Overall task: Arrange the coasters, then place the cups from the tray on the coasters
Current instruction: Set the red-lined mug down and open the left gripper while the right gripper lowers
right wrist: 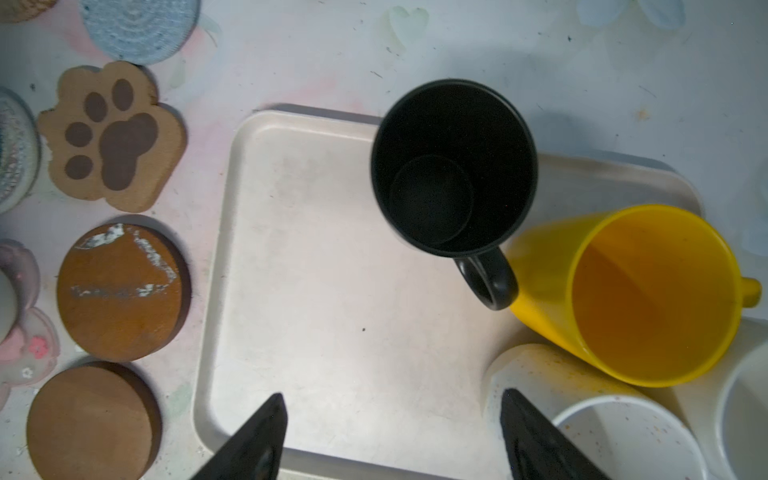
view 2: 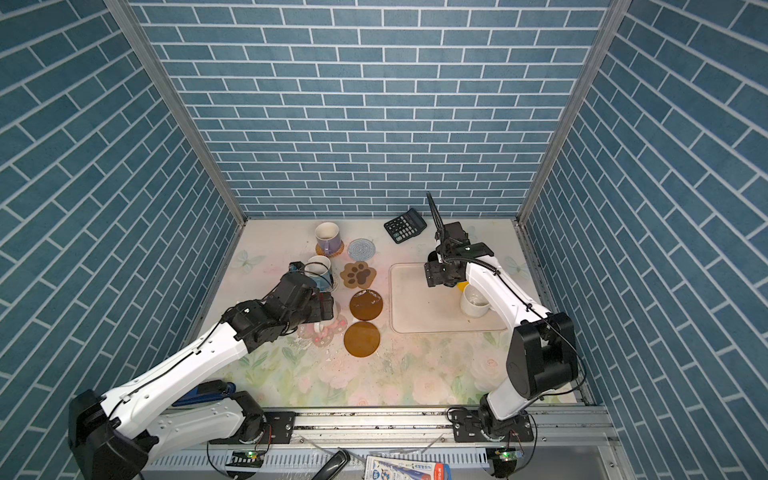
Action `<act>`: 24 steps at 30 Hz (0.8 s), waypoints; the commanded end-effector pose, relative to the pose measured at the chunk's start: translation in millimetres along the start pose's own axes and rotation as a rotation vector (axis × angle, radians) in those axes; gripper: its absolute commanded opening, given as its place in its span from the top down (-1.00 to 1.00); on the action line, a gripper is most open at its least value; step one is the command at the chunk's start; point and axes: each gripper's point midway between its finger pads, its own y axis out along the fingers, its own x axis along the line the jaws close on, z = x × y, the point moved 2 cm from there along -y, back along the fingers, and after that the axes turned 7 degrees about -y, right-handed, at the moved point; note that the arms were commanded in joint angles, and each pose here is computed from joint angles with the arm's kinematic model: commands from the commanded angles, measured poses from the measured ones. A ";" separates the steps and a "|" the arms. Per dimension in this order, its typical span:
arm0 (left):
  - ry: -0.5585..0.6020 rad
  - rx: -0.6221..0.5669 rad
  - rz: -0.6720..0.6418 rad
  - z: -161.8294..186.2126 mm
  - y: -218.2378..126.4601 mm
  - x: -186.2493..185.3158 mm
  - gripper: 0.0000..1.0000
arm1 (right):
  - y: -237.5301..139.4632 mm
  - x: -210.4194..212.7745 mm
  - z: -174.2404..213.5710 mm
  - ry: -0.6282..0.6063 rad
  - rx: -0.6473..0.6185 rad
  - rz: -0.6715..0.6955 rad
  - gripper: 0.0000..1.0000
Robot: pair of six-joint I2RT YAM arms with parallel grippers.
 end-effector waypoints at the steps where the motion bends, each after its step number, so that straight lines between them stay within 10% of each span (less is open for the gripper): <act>1: 0.036 0.039 0.000 -4.8 -3.8 -6.0 -0.99 | -1.9 -4.8 -6.8 -0.068 -0.004 -0.013 -0.60; 24: 0.039 0.042 0.050 -54.1 14.6 -47.2 -0.99 | 54.1 -28.5 -27.2 -0.096 -0.002 0.042 -0.48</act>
